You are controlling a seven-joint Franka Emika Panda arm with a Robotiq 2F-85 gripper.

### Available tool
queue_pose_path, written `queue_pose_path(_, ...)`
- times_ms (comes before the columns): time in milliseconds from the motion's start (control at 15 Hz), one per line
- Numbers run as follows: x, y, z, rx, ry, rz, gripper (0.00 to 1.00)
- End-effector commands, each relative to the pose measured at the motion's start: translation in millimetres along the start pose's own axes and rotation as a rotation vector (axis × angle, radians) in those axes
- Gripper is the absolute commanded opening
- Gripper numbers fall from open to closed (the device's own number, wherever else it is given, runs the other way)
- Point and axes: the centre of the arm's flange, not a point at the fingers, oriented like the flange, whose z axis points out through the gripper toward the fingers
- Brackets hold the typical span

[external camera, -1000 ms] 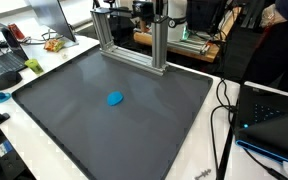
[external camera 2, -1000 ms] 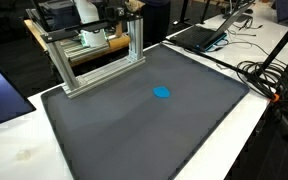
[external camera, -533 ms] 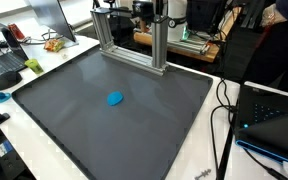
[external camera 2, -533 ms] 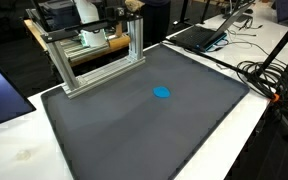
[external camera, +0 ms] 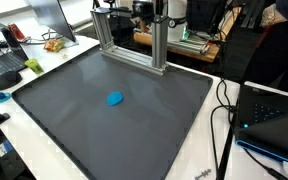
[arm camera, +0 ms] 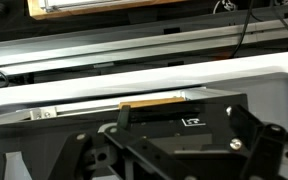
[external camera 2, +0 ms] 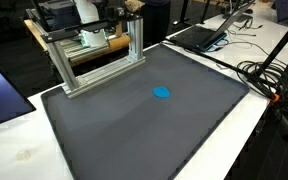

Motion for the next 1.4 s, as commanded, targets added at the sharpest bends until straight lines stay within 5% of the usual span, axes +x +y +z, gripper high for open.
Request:
queue_pose_path(0, -5.6, -2.2, 15.2, 0.047, 0.002, -0.015, 1.00)
queue_pose_path(800, 3.2, 0.9, 48.5, 0.031, 0.150, 0.030, 1.00)
queue_pose_path(1333, -8.4, 7.4, 40.2, 0.018, 0.074, 0.085, 1.00)
